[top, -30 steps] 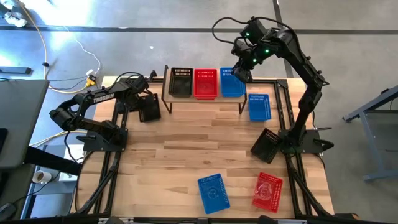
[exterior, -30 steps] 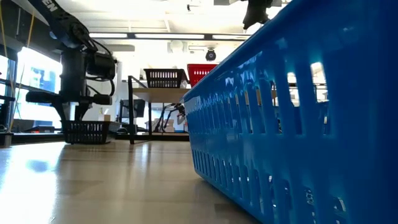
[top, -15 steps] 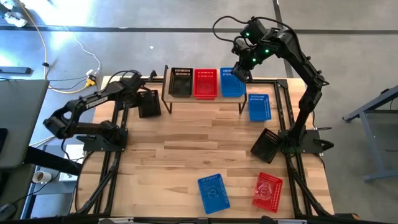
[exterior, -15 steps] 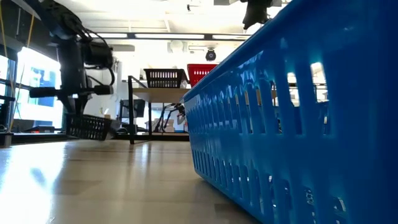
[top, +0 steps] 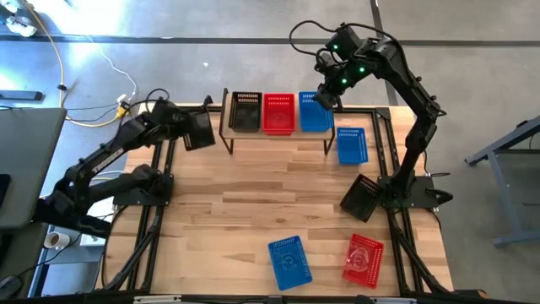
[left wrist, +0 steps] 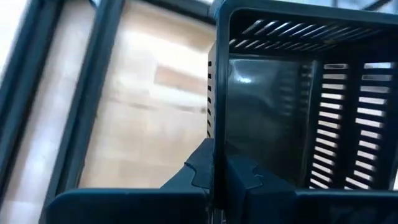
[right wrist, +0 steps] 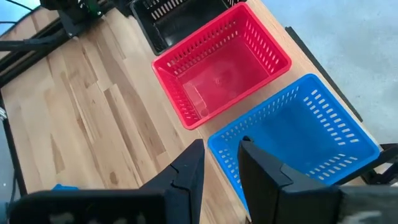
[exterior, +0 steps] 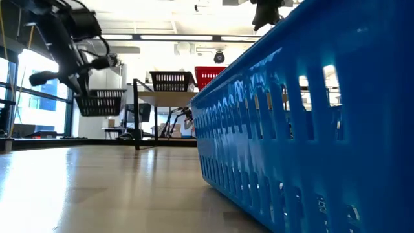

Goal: Stack baskets on shelf by color
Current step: Stack the left black bin on top of the black bin on the shelf

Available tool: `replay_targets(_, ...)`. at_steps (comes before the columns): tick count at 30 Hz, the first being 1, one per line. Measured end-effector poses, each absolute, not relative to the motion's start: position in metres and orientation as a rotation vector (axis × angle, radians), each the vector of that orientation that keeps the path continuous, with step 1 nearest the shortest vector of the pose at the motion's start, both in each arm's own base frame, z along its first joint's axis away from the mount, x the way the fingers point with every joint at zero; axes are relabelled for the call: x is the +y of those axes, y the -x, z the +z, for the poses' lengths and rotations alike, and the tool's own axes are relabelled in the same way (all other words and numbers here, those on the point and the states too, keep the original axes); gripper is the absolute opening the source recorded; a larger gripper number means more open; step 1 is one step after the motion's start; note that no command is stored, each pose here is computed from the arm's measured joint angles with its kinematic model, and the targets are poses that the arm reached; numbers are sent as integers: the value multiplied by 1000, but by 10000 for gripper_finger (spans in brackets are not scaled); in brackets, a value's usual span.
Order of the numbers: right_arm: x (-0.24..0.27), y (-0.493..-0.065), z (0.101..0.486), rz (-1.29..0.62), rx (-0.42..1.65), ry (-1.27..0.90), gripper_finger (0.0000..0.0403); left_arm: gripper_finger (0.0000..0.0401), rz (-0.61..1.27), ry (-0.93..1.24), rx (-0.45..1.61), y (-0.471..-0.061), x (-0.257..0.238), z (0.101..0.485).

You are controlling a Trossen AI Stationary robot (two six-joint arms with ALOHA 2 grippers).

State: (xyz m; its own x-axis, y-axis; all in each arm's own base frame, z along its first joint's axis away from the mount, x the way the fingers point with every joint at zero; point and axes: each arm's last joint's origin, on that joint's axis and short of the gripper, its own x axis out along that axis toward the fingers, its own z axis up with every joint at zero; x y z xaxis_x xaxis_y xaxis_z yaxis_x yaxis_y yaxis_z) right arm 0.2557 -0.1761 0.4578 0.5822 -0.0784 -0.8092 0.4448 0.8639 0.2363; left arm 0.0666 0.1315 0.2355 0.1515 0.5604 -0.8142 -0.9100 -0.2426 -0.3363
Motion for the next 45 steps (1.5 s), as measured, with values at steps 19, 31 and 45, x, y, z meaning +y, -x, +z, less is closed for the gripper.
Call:
replay_targets(19,-152,-272,458,-335,916,-440,85,0,1348,764,33,-54,111,332)
replay_targets(31,-157,-275,461,-443,876,-378,85,0,1247,626,-9,-65,118,396)
replay_targets(45,-158,-274,460,-466,889,-340,85,0,1229,643,19,-96,132,415)
